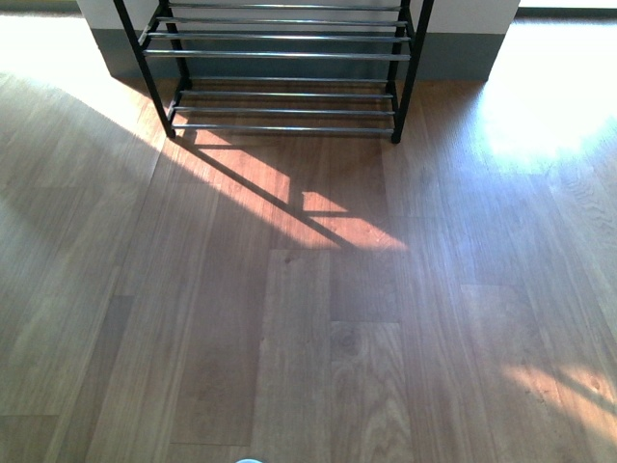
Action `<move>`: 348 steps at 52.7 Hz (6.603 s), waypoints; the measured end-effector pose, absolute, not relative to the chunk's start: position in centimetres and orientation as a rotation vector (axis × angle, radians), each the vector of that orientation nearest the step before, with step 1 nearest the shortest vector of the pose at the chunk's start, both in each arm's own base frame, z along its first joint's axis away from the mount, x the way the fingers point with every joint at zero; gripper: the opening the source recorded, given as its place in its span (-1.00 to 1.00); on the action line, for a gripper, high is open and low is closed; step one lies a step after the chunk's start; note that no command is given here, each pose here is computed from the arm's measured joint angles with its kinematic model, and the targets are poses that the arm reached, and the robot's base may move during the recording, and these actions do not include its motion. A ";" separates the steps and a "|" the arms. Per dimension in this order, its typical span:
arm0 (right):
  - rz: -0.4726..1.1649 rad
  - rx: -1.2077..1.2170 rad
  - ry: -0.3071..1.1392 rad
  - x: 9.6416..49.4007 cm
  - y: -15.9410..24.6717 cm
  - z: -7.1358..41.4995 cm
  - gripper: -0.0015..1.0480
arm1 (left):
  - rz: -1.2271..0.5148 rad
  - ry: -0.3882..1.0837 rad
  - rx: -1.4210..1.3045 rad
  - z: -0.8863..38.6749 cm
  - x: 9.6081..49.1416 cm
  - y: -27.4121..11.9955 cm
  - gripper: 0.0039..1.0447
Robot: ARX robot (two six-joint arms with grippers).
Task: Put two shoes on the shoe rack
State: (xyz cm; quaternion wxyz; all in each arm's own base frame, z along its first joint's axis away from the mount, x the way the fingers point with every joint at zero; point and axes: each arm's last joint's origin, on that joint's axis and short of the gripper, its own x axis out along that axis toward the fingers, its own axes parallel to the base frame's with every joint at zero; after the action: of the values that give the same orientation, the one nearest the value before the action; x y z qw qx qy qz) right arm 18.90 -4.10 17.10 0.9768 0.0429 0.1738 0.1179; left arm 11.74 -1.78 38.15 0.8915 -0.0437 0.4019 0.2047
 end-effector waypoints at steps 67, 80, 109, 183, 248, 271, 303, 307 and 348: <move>0.243 0.087 0.350 18.9 -4.1 17.1 -0.96 | 0.428 0.833 -0.089 38.1 11.7 -1.8 -0.97; 0.232 0.086 0.350 18.9 -4.1 17.1 -0.96 | 0.421 0.837 -0.093 38.1 11.8 -1.8 -0.97; 0.230 0.086 0.351 18.9 -4.1 17.1 -0.96 | 0.418 0.837 -0.096 38.1 11.7 -1.8 -0.97; 0.231 0.086 0.351 18.9 -4.1 17.1 -0.96 | 0.420 0.839 -0.094 38.1 11.8 -1.8 -0.97; 0.322 0.135 0.478 28.8 8.8 23.2 -0.96 | 0.420 0.839 -0.094 38.1 11.8 -1.8 -0.97; 0.114 0.039 0.655 37.3 15.3 18.3 -0.96 | 0.420 0.839 -0.094 38.1 11.8 -1.8 -0.97; 0.046 0.050 0.699 42.4 14.7 16.6 -0.49 | 0.419 0.839 -0.094 38.1 11.8 -1.8 -0.97; 0.088 0.062 0.675 41.5 14.1 17.1 -0.19 | 0.420 0.839 -0.094 38.1 11.8 -1.8 -0.97; 0.063 0.018 0.007 20.9 2.3 22.3 0.46 | 0.419 0.840 -0.094 38.1 11.8 -1.8 -0.97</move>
State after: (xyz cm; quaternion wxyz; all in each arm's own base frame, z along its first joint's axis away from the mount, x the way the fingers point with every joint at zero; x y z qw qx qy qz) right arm 20.87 2.29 22.34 0.9995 0.0088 0.0034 0.0312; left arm 11.79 -1.81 38.09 0.8909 -0.0453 0.4045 0.2017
